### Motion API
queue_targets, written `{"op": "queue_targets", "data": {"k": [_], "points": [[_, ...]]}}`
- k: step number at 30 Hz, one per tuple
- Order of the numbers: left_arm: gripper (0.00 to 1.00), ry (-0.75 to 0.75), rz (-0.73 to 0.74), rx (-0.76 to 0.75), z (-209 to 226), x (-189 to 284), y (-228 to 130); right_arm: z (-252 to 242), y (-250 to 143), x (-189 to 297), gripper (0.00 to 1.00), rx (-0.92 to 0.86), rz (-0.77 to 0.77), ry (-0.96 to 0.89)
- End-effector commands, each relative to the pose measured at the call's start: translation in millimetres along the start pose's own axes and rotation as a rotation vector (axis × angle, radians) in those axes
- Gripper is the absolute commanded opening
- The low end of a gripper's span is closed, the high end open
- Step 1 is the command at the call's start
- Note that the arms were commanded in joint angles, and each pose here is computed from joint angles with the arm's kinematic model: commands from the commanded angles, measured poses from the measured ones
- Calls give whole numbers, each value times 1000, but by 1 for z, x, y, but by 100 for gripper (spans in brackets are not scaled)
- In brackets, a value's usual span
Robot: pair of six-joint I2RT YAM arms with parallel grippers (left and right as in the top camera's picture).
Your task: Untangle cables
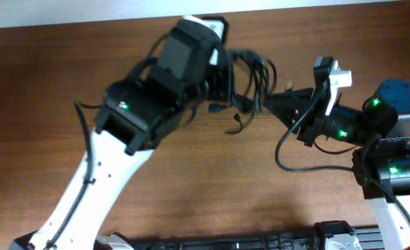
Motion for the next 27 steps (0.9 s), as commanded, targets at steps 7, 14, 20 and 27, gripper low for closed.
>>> {"op": "queue_targets", "data": {"k": [7, 14, 20, 27], "points": [[0, 156, -107, 62, 28, 10, 18, 9, -1, 2, 44, 22, 13, 57], [0, 6, -42, -399, 15, 8, 13, 9, -1, 2, 53, 23, 13, 57], [0, -261, -22, -700, -4, 10, 3, 9, -1, 2, 53, 23, 13, 57], [0, -339, -21, -715, -16, 12, -2, 9, 0, 2, 53, 26, 11, 58]]}}
Point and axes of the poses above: each gripper's point midway between its finger pads, its own x axis back along the fingers, its own z axis along the line the jaws close on, y = z × x, the point moved 9 cm from there along x, back along the fingers, and after that the axes turned 5 degrees about -x, right-handed, at the moved point
